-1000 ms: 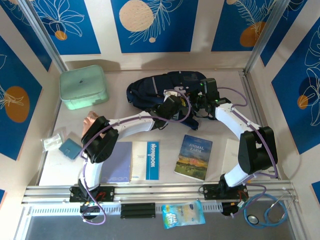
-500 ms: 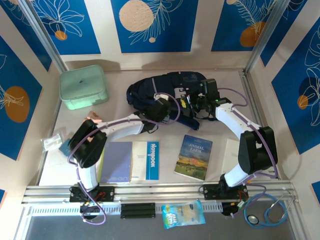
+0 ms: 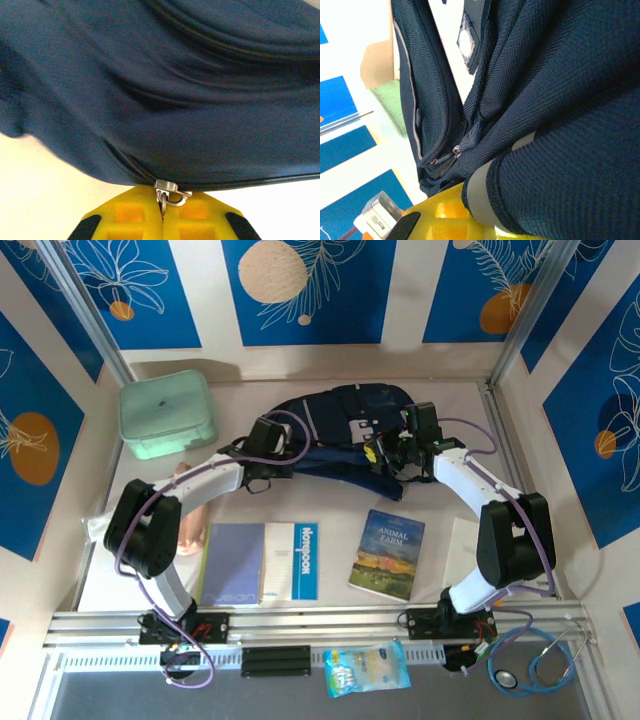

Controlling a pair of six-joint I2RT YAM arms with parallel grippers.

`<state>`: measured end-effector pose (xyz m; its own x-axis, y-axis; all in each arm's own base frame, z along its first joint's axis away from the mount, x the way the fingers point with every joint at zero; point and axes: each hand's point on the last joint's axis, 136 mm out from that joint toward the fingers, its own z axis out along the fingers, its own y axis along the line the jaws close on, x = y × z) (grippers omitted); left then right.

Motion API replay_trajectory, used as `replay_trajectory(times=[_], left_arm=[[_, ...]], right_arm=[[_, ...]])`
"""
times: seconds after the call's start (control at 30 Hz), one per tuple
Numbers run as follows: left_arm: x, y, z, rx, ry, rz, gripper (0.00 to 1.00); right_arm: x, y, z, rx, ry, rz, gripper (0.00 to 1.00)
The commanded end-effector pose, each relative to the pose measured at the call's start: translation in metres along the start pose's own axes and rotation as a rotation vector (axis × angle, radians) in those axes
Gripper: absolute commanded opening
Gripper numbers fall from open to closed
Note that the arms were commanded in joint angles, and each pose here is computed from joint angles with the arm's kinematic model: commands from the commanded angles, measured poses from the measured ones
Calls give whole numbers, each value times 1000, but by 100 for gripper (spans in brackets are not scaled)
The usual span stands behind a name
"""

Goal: Pack the student bag
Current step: Unzip the student bag at the top-center of the table.

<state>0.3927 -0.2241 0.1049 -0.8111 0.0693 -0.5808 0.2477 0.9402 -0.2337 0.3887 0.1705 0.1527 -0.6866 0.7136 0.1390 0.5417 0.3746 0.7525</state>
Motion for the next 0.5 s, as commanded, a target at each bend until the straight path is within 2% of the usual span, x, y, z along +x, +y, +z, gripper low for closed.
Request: replay_trajectory(times=[0.0, 0.2, 0.33, 0.47], left_arm=[[9, 27, -12, -36, 41, 18, 0], [10, 19, -22, -6, 51, 73, 0], [29, 11, -24, 35, 116, 99, 0], [50, -9, -20, 68, 172, 158, 0]], right_arm=[[-7, 4, -12, -16, -16, -87, 0], [-14, 15, -10, -66, 1, -268, 0], [-40, 20, -9, -67, -64, -372, 0], [-61, 21, -1, -80, -65, -403, 0]])
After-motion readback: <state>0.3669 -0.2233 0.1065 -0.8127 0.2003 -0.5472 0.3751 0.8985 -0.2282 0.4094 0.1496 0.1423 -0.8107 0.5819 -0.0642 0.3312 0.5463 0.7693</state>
